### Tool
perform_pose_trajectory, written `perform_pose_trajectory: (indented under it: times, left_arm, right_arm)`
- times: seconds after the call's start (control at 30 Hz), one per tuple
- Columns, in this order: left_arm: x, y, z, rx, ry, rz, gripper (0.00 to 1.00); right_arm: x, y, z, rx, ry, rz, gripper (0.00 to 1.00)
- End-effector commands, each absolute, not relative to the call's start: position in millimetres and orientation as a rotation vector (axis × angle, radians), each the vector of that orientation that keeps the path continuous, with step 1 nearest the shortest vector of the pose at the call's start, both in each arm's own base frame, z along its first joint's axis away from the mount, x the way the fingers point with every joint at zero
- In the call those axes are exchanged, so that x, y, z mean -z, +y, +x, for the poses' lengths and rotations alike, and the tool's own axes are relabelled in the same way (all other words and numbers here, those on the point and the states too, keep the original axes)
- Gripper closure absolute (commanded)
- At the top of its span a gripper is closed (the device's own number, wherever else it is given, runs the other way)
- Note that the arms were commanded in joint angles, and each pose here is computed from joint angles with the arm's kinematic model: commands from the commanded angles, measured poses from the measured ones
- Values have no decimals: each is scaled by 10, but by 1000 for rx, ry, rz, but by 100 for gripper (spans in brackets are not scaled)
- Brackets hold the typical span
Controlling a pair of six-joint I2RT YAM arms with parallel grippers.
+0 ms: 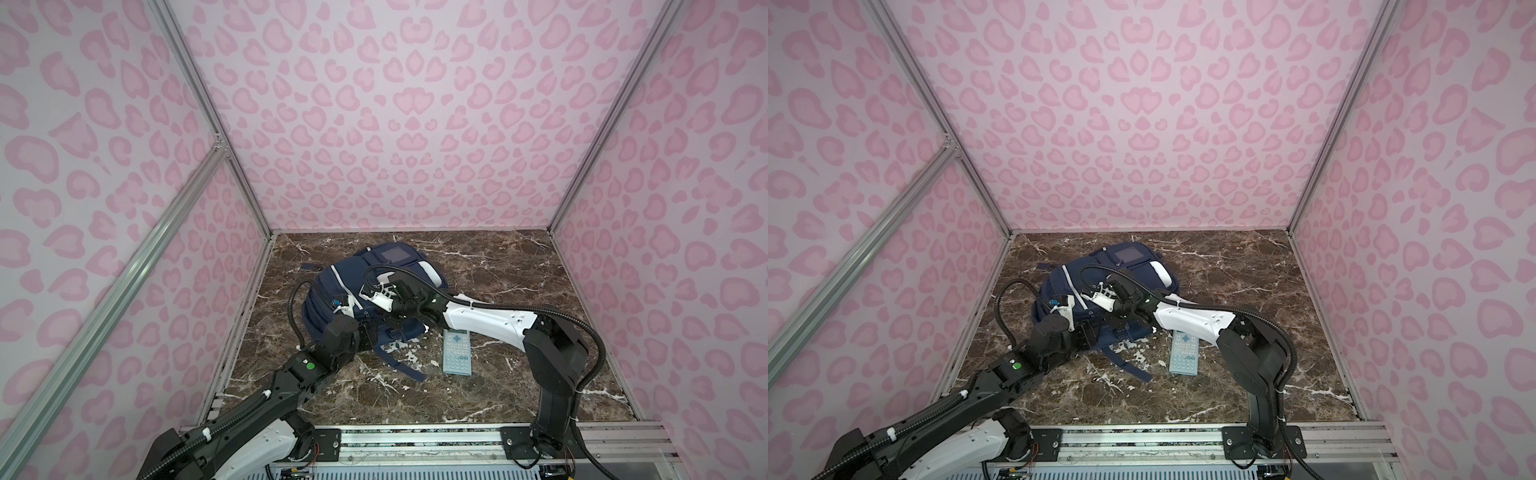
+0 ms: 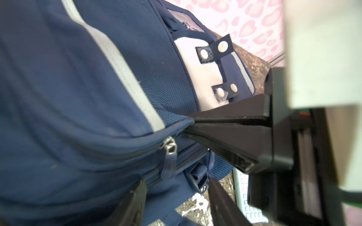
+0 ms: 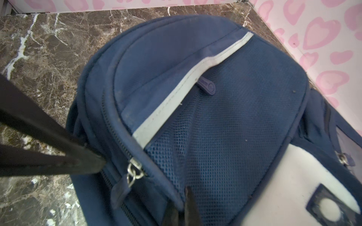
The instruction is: Pack the student bag
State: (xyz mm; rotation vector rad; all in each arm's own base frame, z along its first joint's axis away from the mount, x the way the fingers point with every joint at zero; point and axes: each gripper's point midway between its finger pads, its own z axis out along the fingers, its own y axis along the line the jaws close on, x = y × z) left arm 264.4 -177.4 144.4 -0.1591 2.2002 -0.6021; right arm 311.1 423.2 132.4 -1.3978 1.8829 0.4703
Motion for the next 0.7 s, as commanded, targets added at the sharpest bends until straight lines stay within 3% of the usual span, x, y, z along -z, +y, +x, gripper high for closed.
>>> perform_pose_trajectory:
  times: [0.0, 0.1, 0.17, 0.23, 0.33, 0.53, 0.67]
  left_arm:
    - [-1512, -1748, 2764, 505, 2159, -179, 48]
    - [-1512, -1675, 2807, 392, 2162, -202, 57]
    - [-1431, -1614, 2835, 304, 2195, -211, 72]
    - [-1318, -1533, 2838, 212, 2233, -227, 79]
    - [-1233, -1487, 2830, 166, 2256, -238, 80]
    - [-1193, -1458, 2840, 115, 2268, -219, 65]
    - [-1144, -1536, 2829, 154, 2297, -212, 82]
  right_arm:
    - [-1316, 4300, 3019, -550, 1912, -1373, 100]
    - [-1301, 4310, 2960, -567, 1909, -1378, 100]
    - [-1292, 4309, 2948, -572, 1914, -1375, 100]
    - [-1278, 4302, 2940, -571, 1921, -1375, 100]
    - [-1267, 4285, 2937, -571, 1927, -1372, 100]
    - [-1269, 4271, 2938, -596, 1936, -1357, 100]
    - [-1271, 4252, 2972, -588, 1940, -1340, 100]
